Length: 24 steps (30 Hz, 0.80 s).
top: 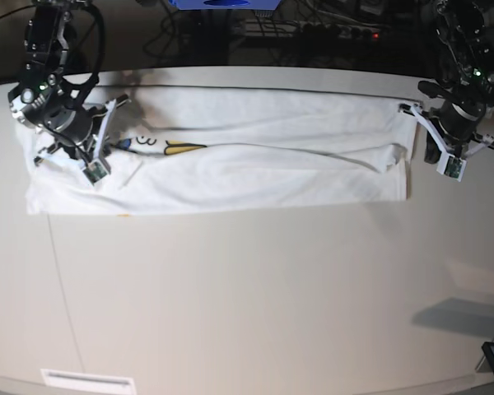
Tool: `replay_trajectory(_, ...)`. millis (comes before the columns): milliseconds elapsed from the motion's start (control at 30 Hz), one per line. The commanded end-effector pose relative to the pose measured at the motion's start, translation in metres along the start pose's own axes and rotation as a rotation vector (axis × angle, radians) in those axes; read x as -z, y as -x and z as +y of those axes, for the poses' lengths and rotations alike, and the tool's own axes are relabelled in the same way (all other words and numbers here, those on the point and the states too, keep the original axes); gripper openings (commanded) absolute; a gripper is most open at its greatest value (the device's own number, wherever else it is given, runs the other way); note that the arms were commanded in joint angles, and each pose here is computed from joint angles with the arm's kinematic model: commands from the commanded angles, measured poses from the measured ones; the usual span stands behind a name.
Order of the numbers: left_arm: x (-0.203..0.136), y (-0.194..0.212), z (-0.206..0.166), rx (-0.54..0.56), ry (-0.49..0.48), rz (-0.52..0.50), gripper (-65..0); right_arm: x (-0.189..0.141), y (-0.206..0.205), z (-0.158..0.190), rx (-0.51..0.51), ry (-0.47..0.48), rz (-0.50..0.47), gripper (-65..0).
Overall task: Fold the T-shirt properly
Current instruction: 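Release the left gripper and move it along the folded edge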
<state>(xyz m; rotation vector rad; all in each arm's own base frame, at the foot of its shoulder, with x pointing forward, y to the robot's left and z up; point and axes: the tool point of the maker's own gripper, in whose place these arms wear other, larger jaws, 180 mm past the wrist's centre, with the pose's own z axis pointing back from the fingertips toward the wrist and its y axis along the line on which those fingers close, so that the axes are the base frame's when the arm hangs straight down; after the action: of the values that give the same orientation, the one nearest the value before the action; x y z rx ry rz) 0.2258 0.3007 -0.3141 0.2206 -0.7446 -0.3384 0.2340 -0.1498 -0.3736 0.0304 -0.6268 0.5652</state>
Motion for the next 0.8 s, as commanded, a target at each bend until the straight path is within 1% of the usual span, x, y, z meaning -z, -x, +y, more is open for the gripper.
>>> replay_trajectory(0,-0.003,-0.008,0.005,0.023,-0.006,-0.029,-63.7,-0.003,-0.014,0.001,-0.013,-0.002,-0.055,-64.0)
replay_trajectory(33,-0.002,-0.008,0.002,0.028,0.003,-0.029,-61.0,-0.003,-0.014,0.001,-0.012,-0.003,-0.054,-64.0)
replay_trajectory(67,-0.002,-0.007,0.002,0.025,0.004,-0.027,-56.1,-0.003,-0.014,0.001,-0.012,-0.003,-0.056,-63.4)
replay_trajectory(100,-0.002,-0.007,0.000,0.017,0.006,-0.028,-49.9,-0.003,-0.014,0.001,-0.012,-0.003,-0.054,-61.7)
replay_trajectory(167,-0.002,-0.005,-0.001,-0.006,0.002,-0.029,-38.3,-0.003,-0.014,0.000,-0.012,-0.001,-0.054,-56.0)
replay_trajectory(200,-0.002,-0.005,-0.002,-0.010,0.003,-0.031,-34.1,-0.003,-0.014,0.000,-0.012,-0.001,-0.054,-52.2)
replay_trajectory(233,-0.001,-0.005,-0.002,-0.010,0.005,-0.031,-32.1,-0.004,-0.014,0.000,-0.011,0.001,-0.053,-49.8)
replay_trajectory(267,0.000,-0.006,-0.005,-0.012,0.012,-0.034,-31.7,-0.004,-0.013,-0.001,-0.009,0.003,-0.053,-47.7)
replay_trajectory(300,0.001,-0.006,-0.009,-0.020,0.017,-0.038,-31.7,-0.004,-0.013,-0.001,-0.009,0.003,-0.053,-47.2)
replay_trajectory(467,0.006,-0.012,-0.014,-0.065,0.020,-0.059,-31.7,-0.004,-0.013,-0.001,-0.008,0.002,-0.052,-47.4)
replay_trajectory(633,0.018,-0.014,-0.007,-0.095,0.015,-0.024,-31.7,-0.003,-0.013,-0.001,-0.009,0.001,-0.052,-47.4)
replay_trajectory(767,0.020,-0.021,-0.003,-0.098,0.007,-0.028,-31.7,-0.004,-0.013,-0.001,-0.008,0.002,-0.052,-47.4)
